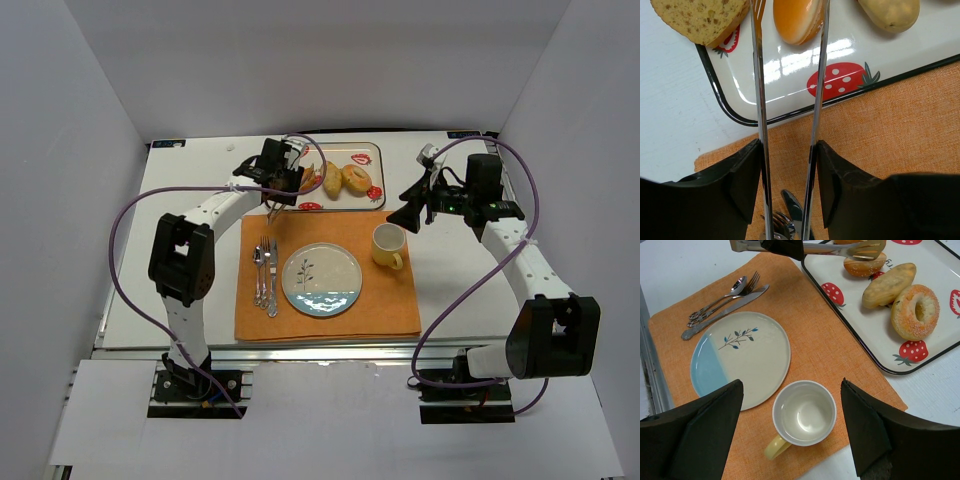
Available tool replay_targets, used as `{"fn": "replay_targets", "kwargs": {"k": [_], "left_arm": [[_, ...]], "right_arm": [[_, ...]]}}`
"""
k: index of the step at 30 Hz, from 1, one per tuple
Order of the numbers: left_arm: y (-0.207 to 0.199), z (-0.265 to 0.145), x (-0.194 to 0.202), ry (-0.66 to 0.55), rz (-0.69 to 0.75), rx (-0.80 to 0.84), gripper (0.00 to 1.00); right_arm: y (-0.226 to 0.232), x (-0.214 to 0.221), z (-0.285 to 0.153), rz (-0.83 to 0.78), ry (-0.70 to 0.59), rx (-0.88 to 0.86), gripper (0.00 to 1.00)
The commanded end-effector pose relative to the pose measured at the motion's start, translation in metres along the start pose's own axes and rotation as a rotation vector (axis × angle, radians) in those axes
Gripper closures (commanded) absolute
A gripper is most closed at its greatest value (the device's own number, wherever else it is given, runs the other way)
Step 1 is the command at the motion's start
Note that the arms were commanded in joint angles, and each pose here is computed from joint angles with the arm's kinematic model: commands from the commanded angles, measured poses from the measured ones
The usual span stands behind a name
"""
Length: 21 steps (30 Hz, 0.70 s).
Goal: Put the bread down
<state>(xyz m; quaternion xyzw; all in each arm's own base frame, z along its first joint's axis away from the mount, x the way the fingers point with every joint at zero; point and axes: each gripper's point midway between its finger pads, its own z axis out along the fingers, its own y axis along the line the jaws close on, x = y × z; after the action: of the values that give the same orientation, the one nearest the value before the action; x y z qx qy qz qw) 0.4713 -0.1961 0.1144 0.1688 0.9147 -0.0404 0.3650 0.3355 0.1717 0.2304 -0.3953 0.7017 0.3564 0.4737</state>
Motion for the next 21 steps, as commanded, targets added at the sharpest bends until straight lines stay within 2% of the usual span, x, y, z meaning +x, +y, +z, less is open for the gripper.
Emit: {"fn": "replay_targets", "kwargs": {"k": [1,21], "left_arm": [[-0.006,-0.019,-0.019,-0.07,-0.011,0.03,0.44],[-0.007,-0.037,-0.014,-0.073,-0.032,0.043,0.42]], "right_arm": [[0.0,-0.009,-0.002,-0.025,-0.031,-0.009,0.17],[0.004,-0.005,-0.002,-0.013,-0.033,-0.02,0.17]]}}
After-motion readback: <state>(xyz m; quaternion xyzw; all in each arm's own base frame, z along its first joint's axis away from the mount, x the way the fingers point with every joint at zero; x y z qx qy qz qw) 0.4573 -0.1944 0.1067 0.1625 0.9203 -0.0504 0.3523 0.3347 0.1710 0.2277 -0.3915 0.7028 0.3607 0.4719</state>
